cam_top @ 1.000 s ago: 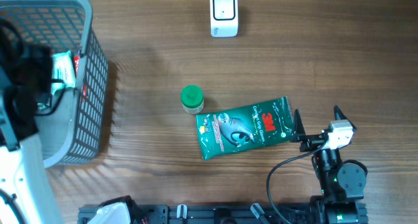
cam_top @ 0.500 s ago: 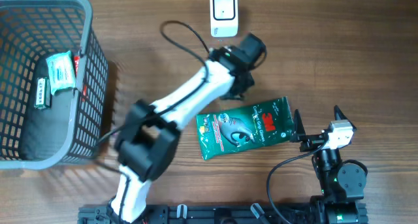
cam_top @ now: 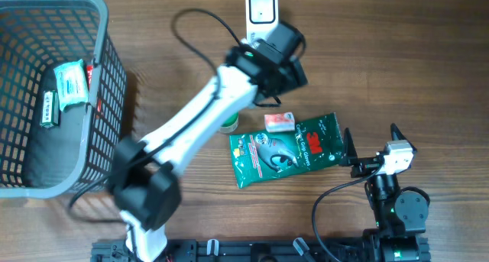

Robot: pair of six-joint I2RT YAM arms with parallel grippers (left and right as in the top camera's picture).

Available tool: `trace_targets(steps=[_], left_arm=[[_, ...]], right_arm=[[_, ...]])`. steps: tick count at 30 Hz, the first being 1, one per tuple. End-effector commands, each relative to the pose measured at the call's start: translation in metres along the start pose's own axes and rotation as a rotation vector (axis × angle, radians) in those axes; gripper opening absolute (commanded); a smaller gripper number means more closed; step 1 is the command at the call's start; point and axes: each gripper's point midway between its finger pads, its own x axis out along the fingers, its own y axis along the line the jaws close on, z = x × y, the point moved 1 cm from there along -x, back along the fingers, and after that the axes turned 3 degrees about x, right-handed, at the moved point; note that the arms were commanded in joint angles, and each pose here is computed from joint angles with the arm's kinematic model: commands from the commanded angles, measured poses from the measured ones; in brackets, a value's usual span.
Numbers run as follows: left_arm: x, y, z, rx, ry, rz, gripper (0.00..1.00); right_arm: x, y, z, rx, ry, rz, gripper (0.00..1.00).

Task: Scan the item barcode
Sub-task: 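Carry the small red box out and place it on the 3M pack, then reach the left gripper into the basket and grasp the mint wipes pack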

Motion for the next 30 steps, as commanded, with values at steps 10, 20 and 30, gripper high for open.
trace_targets(steps=[10,20,30], left_arm=[[-0.235,0.104,0.12,-0.103,-0.604,0.066,1.0],[-0.288,0.33,0.129,-0.832,-0.702,0.469,1.0],[-0.164,0.44,0.182,-1.353,-0.576,0.437,1.0]], right_arm=[[0.0,0.001,0.001,-0.012,-0.006,0.009,1.0],[0.0,0.001,0.001,-0.013,-0.006,0.009,1.0],[0.0,0.001,0.001,-0.012,-0.006,0.009,1.0]])
